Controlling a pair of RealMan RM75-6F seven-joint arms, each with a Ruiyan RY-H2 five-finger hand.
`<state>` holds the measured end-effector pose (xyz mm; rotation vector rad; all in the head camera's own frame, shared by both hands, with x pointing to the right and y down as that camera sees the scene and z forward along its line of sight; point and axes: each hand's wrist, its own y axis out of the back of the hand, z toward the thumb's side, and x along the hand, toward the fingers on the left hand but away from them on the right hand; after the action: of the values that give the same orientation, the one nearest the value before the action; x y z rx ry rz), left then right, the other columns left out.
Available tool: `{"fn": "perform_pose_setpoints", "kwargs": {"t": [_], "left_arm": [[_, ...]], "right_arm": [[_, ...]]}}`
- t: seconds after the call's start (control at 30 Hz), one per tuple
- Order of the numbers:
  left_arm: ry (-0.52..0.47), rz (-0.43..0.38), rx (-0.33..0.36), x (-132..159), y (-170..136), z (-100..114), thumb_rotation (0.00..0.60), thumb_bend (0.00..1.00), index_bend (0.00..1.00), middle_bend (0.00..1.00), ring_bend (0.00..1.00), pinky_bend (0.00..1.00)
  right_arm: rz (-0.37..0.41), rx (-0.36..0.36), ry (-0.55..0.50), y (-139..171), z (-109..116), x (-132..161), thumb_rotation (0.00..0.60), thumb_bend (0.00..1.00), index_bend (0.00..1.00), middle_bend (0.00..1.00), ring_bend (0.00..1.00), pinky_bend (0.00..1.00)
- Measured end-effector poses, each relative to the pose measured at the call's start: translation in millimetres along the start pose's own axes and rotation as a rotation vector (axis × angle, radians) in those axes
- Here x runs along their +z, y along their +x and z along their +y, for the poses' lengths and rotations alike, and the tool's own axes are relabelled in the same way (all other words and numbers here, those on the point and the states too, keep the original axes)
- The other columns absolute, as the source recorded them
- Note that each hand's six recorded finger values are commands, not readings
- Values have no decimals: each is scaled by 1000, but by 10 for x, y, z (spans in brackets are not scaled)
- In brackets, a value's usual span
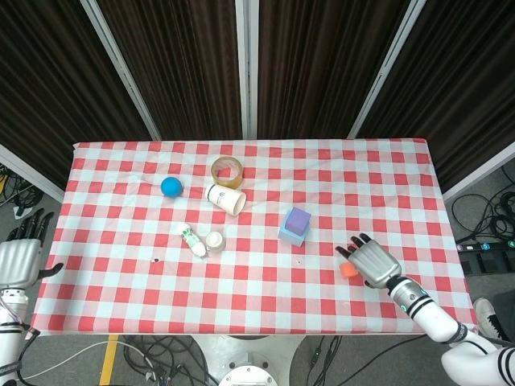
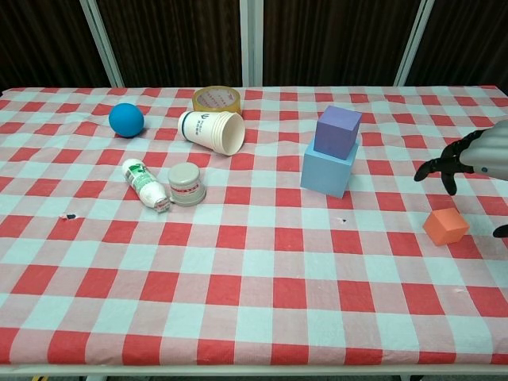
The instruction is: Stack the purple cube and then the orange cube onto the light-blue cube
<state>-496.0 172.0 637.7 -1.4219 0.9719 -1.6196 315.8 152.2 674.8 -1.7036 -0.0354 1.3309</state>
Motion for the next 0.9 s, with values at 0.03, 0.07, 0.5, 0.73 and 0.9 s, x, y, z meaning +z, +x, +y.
{"fn": "perform_pose_setpoints", "kwargs": {"t": [0.03,0.07,0.5,0.73,0.9], "left_arm": [[0,-1,-1,3,0,-3,600,106,134,139,127,250],[1,-2,-2,4,-1,-7,600,106,134,139,127,250],[15,2,-19,-60,-47,-48,600,106,134,139,127,250],[20,1,-27,-80,-60,-49,600,107,134,139,127,250],[24,0,-31,-89,-63,-51,600,106,134,139,127,250]], "right_arm": [[5,-1,-2,-12,-8,16,600,45,164,363,155,191],[9,-4,-2,-23,-13,27,600,46,164,364,155,191],[21,2,-18,-173,-139,114,600,51,166,378,167,191],[19,2,-23,-252,-189,146,600,69,175,409,196,192],[14,-10,-23,-294,-203,150,600,89,194,456,229,196]]}}
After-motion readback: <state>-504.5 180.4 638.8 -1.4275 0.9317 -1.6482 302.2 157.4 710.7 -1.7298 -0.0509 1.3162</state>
